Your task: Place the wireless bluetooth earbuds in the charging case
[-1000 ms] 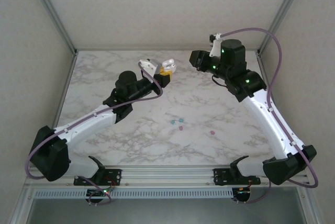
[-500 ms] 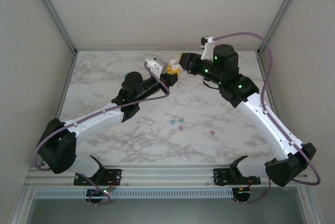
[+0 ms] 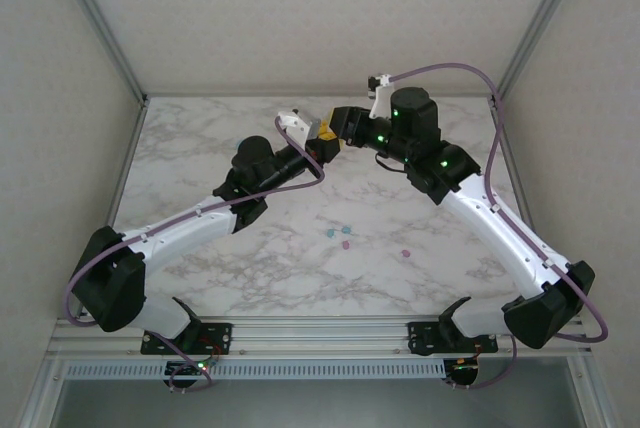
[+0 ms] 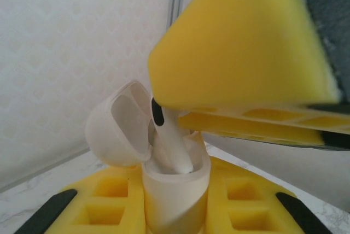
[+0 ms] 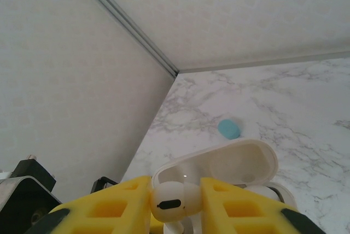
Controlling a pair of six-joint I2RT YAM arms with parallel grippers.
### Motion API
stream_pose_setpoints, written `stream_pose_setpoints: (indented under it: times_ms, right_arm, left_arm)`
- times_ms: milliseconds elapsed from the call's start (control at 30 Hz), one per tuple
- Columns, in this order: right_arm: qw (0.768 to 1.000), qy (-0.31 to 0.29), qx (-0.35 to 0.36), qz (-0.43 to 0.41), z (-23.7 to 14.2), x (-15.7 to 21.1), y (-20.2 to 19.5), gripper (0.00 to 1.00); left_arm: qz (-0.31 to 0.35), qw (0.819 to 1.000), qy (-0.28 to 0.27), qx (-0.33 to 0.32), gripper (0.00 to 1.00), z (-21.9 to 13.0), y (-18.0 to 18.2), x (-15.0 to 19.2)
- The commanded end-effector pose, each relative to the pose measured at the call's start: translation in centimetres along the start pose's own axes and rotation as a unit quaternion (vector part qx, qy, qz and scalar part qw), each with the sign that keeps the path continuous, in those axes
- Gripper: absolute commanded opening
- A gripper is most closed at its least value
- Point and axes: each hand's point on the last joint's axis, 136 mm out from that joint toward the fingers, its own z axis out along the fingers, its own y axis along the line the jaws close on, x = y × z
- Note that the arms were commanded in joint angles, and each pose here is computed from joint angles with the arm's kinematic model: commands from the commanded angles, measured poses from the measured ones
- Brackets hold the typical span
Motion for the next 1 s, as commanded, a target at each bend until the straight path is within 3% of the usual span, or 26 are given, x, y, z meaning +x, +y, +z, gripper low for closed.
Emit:
stream_pose_setpoints:
  times_ms: [0,433,967]
  right_arm:
    - [1.000,-0.008,0.000,-0.012,0.3,-0.3,0.5,0.28]
    - [0.999,0.023,0.033,-0.037,-0.2,1.4,-0.5,0.28]
    - [0.997,0.033,0.045,-0.048,-0.4,1.5,-0.8,0.33]
  left_arm:
    - [-0.002,0.999,-0.038,0.007,0.13,0.2,-0.7,-2.6]
    - [-0.006,0.998,-0.058,-0.022,0.13,0.1,0.3,-3.5]
    - [-0.005,0.998,-0.056,-0.012,0.13,0.1,-0.1,-3.6]
